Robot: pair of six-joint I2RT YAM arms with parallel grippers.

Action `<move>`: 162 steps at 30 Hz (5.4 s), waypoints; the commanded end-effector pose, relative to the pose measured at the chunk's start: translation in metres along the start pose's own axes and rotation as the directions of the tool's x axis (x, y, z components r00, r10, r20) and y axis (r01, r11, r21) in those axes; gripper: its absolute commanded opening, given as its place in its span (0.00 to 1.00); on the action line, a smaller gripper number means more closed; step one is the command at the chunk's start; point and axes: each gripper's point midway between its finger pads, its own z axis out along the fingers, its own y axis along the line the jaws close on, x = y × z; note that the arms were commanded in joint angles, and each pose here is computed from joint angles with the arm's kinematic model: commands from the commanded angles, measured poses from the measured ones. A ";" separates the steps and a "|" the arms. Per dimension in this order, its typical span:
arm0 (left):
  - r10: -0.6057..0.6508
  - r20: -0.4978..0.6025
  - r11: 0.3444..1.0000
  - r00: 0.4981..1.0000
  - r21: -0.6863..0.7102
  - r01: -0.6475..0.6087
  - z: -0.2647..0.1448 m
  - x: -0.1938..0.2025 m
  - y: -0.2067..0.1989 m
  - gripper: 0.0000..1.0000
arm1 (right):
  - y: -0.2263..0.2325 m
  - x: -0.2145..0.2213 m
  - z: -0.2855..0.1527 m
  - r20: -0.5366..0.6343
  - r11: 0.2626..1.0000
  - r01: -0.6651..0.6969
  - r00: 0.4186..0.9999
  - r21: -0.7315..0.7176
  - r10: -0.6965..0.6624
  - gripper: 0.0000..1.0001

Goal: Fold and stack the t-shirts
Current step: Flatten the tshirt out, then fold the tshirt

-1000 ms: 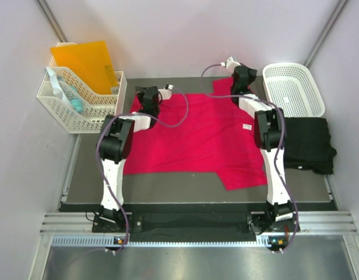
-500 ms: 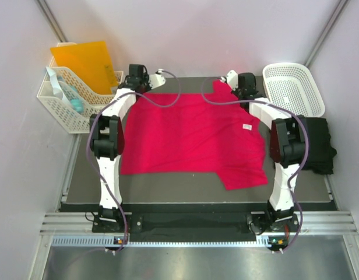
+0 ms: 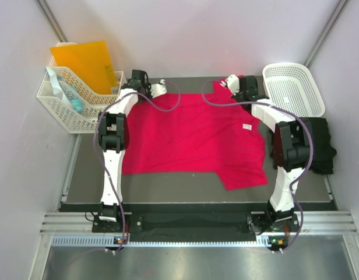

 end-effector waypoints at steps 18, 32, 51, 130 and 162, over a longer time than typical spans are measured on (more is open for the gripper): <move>0.056 -0.247 0.970 0.967 -0.215 -0.112 0.040 0.058 0.024 0.00 | -0.002 -0.037 -0.018 0.080 1.000 0.002 0.997 0.000 -0.002 0.00; -0.112 -0.062 0.838 0.992 -0.543 0.061 -0.044 0.010 0.082 0.09 | 0.017 -0.021 -0.020 0.052 0.999 0.038 0.998 -0.018 -0.038 0.06; 0.000 0.079 0.900 0.997 -0.434 0.035 -0.130 -0.031 0.026 0.00 | -0.020 -0.013 0.094 -0.092 0.964 0.089 0.993 0.251 -0.068 0.00; 0.432 0.151 0.899 0.889 0.009 -0.438 -0.269 0.055 -0.256 0.52 | 0.163 0.173 -0.234 0.228 0.606 0.607 0.778 -0.513 -0.586 0.69; 0.389 0.158 0.917 0.908 0.023 -0.397 -0.252 0.074 -0.295 0.49 | 0.194 0.202 -0.200 0.269 0.561 0.717 0.685 -0.414 -0.678 0.62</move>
